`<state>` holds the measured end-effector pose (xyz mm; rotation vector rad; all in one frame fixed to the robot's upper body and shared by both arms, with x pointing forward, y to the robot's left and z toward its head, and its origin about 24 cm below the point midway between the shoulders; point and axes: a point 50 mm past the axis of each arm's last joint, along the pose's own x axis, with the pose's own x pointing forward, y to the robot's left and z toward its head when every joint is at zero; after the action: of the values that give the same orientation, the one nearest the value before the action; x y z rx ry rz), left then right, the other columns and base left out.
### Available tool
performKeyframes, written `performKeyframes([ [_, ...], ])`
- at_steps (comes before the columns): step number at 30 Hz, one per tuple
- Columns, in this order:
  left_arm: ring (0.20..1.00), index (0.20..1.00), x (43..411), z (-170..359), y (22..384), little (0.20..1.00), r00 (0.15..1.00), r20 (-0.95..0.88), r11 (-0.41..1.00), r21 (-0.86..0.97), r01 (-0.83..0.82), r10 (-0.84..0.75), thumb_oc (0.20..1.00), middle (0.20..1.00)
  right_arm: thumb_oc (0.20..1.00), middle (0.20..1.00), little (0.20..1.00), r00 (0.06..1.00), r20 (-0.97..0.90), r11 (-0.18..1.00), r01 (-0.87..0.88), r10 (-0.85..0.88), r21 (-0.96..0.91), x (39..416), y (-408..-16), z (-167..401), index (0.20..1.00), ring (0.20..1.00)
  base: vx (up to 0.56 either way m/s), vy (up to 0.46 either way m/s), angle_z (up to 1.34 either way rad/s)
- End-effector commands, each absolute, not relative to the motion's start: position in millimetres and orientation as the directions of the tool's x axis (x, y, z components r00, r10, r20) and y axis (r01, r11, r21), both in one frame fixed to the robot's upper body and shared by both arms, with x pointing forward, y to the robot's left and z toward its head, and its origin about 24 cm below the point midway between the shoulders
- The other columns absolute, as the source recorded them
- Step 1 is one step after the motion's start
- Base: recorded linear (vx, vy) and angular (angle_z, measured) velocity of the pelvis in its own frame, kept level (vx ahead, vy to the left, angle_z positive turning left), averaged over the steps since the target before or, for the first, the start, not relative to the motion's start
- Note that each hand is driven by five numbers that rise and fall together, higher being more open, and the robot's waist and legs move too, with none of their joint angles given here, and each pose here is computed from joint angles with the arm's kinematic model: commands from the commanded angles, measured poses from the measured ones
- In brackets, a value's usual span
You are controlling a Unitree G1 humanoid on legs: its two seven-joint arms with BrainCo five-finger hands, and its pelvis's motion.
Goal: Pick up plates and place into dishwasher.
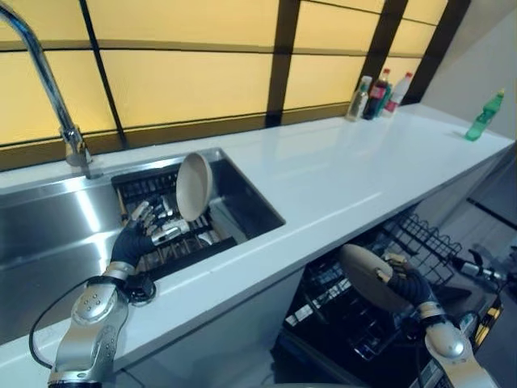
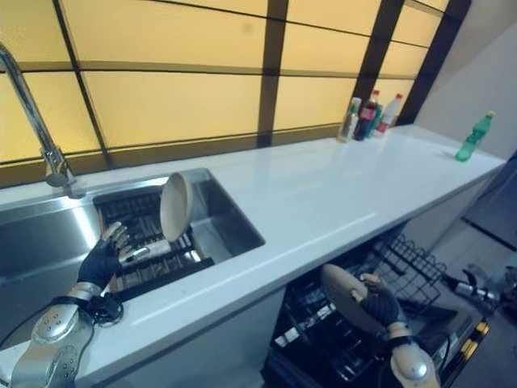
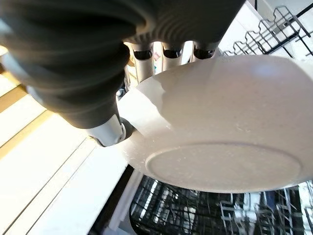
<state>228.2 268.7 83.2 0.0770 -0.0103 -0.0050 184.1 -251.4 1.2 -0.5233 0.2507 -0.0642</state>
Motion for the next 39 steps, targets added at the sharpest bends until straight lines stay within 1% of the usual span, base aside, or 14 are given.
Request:
performKeyframes([
  [1, 1.000, 1.000, 216.8, 72.3, 292.4, 1.000, 0.995, -0.079, 0.987, 0.155, -0.046, 0.059, 1.000, 1.000, 0.200, 0.200, 0.200, 0.974, -0.102, 0.892, 0.142, -0.204, -0.430, 206.2, -248.3, 14.2, 0.200, 0.200, -0.13, -0.089, 0.12],
  [8, 1.000, 1.000, 244.2, 108.2, 290.4, 1.000, 0.996, 0.052, 0.984, 0.162, -0.078, 0.070, 1.000, 1.000, 0.200, 0.200, 0.200, 0.945, -0.056, 0.886, 0.281, -0.323, -0.369, 220.4, -241.7, 10.2, 0.200, 0.200, -0.20, -0.027, 0.09],
  [14, 1.000, 1.000, 250.9, 119.2, 287.6, 1.000, 0.989, 0.115, 0.984, 0.141, -0.105, 0.089, 1.000, 1.000, 0.200, 0.200, 0.200, 0.925, 0.008, 0.856, 0.355, -0.380, -0.376, 225.9, -253.5, 21.1, 0.200, 0.200, -0.13, 0.026, 0.01],
  [17, 1.000, 1.000, 255.4, 126.4, 283.8, 1.000, 0.982, 0.163, 0.986, 0.122, -0.113, 0.092, 1.000, 1.000, 0.200, 0.200, 0.200, 0.917, 0.068, 0.834, 0.386, -0.392, -0.393, 234.3, -264.7, 35.4, 0.200, 0.200, -0.18, 0.029, 0.00],
  [23, 1.000, 1.000, 268.0, 145.2, 274.7, 1.000, 0.954, 0.277, 0.988, 0.072, -0.139, 0.114, 1.000, 1.000, 0.200, 0.200, 0.200, 0.892, 0.213, 0.792, 0.453, -0.400, -0.409, 262.0, -278.5, 76.3, 0.200, 0.200, -0.20, 0.003, 0.02],
  [29, 1.000, 1.000, 271.3, 147.8, 266.6, 1.000, 0.936, 0.326, 0.988, 0.025, -0.151, 0.134, 1.000, 1.000, 0.200, 0.200, 0.200, 0.877, 0.305, 0.765, 0.474, -0.370, -0.436, 278.9, -284.8, 112.6, 0.200, 0.200, -0.11, -0.037, -0.02],
  [39, 1.000, 1.000, 274.6, 145.1, 248.6, 1.000, 0.921, 0.359, 0.988, -0.038, -0.150, 0.154, 1.000, 1.000, 0.200, 0.200, 0.200, 0.883, 0.332, 0.761, 0.458, -0.332, -0.458, 293.2, -286.8, 136.9, 0.200, 0.200, -0.06, -0.007, -0.05],
])
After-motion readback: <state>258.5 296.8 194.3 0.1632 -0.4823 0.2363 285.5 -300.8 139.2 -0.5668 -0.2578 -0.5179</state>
